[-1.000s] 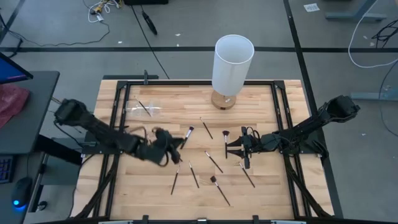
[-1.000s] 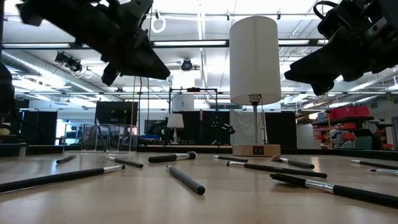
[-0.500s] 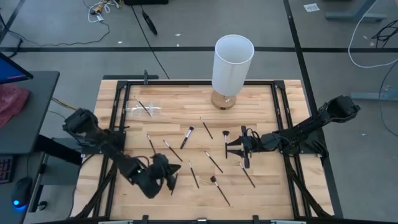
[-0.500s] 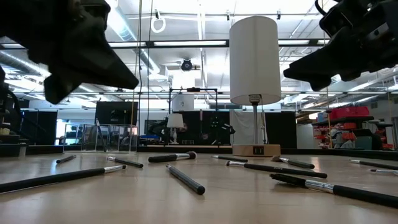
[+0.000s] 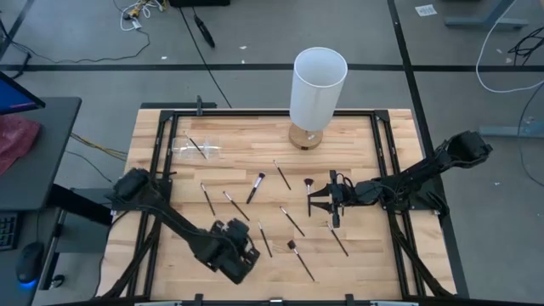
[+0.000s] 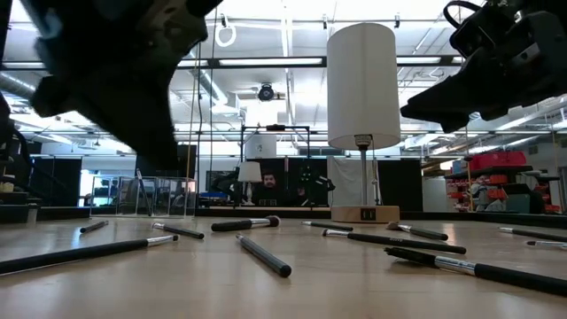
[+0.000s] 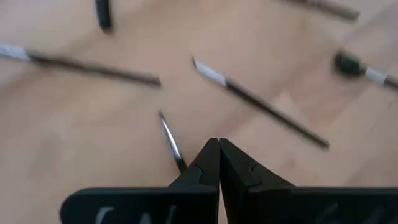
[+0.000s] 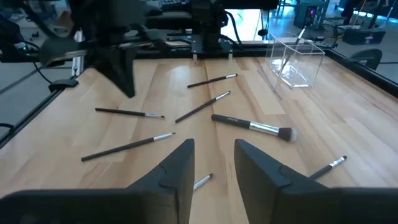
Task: Put items in baskets/containers
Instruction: Put the black eyeshadow brush into the transparent organizer
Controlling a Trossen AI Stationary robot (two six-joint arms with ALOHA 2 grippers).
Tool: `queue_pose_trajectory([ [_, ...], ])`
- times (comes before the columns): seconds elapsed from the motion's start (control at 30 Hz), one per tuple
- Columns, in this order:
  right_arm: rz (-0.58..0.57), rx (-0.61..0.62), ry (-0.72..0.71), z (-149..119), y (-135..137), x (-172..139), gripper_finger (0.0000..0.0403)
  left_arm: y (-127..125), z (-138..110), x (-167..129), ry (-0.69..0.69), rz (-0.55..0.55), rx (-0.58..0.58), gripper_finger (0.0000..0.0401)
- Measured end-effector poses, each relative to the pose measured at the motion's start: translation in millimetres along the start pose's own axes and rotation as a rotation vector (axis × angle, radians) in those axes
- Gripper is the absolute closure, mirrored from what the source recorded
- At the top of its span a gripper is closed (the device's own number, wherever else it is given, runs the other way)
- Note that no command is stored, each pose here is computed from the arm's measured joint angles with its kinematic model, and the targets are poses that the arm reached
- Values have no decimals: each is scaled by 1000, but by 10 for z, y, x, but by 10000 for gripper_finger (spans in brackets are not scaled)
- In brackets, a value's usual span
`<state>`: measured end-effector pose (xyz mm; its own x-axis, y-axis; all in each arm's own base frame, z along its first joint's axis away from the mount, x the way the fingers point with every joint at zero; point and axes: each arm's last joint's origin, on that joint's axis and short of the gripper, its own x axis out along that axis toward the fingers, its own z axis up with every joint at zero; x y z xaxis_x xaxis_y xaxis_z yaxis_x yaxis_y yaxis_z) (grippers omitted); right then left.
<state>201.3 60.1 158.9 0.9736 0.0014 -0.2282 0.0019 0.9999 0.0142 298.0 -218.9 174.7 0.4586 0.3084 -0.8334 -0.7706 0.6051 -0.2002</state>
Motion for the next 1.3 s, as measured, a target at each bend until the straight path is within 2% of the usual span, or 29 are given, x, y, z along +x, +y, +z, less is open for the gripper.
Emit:
queue_pose_trajectory([
  [0.17,-2,-5,17,-18,-2,0,288,-21,-211,-54,34,96,-73,400],
  [0.27,-2,-6,20,-21,-3,0,288,10,-342,-168,-19,92,-120,395],
  [0.33,-2,-8,22,-23,-3,0,288,41,-423,-233,-67,83,-124,378],
  [0.5,-3,-31,23,-24,-3,0,288,67,-544,-265,-117,30,-143,293],
  [0.63,-3,-27,23,-24,-3,-1,288,72,-590,-168,-116,-16,-59,213],
  [0.77,-3,-23,24,-25,-3,-1,288,110,-583,-100,-164,-20,-19,172],
  [0.93,-3,-10,29,-30,-4,-1,288,158,-551,-51,-268,-17,5,178],
  [1.3,-4,15,38,-39,-4,-1,288,285,-614,114,-282,-23,3,217],
])
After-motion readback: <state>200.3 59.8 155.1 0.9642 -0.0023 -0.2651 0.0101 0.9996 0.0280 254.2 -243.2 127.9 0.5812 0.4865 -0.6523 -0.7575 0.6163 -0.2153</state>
